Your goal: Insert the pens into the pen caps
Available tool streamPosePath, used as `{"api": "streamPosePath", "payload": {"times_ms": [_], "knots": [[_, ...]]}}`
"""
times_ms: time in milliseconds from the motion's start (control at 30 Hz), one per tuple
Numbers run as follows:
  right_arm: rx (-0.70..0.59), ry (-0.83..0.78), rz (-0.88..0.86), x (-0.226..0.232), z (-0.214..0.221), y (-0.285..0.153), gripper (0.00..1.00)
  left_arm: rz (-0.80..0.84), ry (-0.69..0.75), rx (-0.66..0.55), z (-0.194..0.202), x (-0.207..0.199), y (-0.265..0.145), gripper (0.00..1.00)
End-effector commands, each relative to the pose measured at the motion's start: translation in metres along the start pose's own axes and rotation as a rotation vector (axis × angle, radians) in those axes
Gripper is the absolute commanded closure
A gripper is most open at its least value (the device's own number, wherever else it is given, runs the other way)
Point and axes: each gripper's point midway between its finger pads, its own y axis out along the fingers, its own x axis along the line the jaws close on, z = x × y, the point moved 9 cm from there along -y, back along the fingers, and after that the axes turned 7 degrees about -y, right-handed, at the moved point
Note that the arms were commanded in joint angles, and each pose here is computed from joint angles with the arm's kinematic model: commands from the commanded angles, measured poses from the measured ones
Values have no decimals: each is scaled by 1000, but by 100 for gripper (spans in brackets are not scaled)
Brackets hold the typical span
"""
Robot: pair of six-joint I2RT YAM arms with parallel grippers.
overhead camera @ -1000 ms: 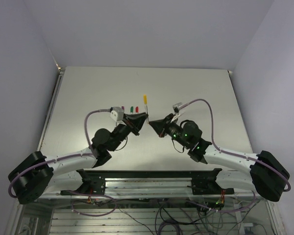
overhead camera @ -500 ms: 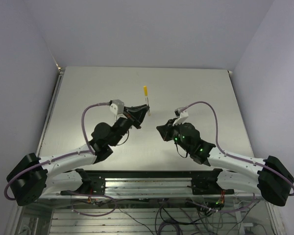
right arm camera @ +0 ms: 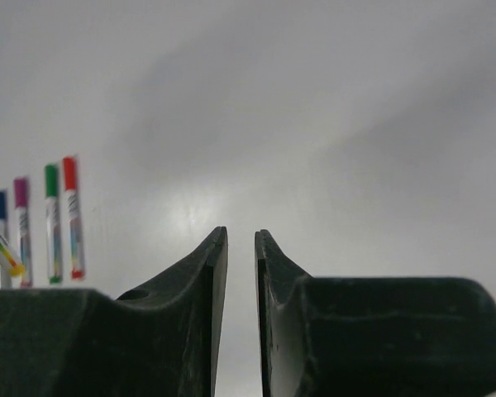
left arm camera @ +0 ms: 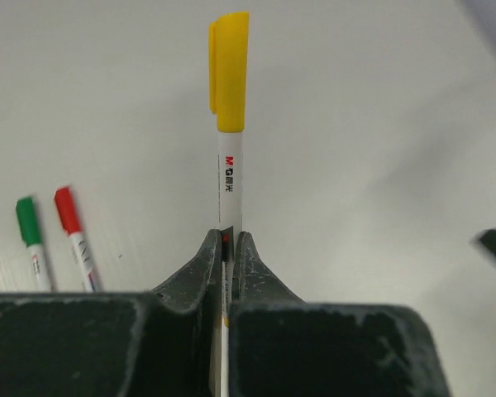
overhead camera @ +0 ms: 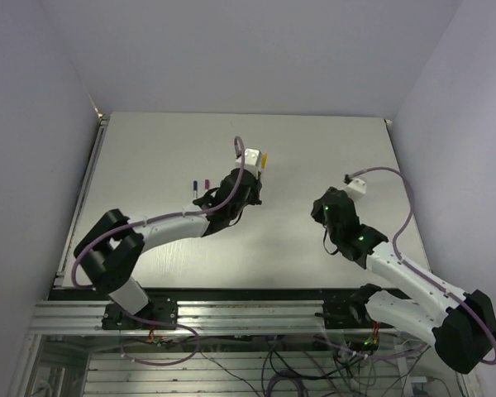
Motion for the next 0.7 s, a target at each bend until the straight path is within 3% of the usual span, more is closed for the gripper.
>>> {"api": "streamPosePath", "payload": {"times_ms": [0, 333, 667], "knots": [[32, 38, 87, -27, -9, 6, 80, -143, -26, 108, 12, 21, 22, 93], [80, 16, 94, -36, -6, 17, 80, -266, -52, 274, 43, 49, 76, 93], [57, 19, 56, -38, -4, 10, 79, -368, -90, 345, 70, 64, 93, 93]]}}
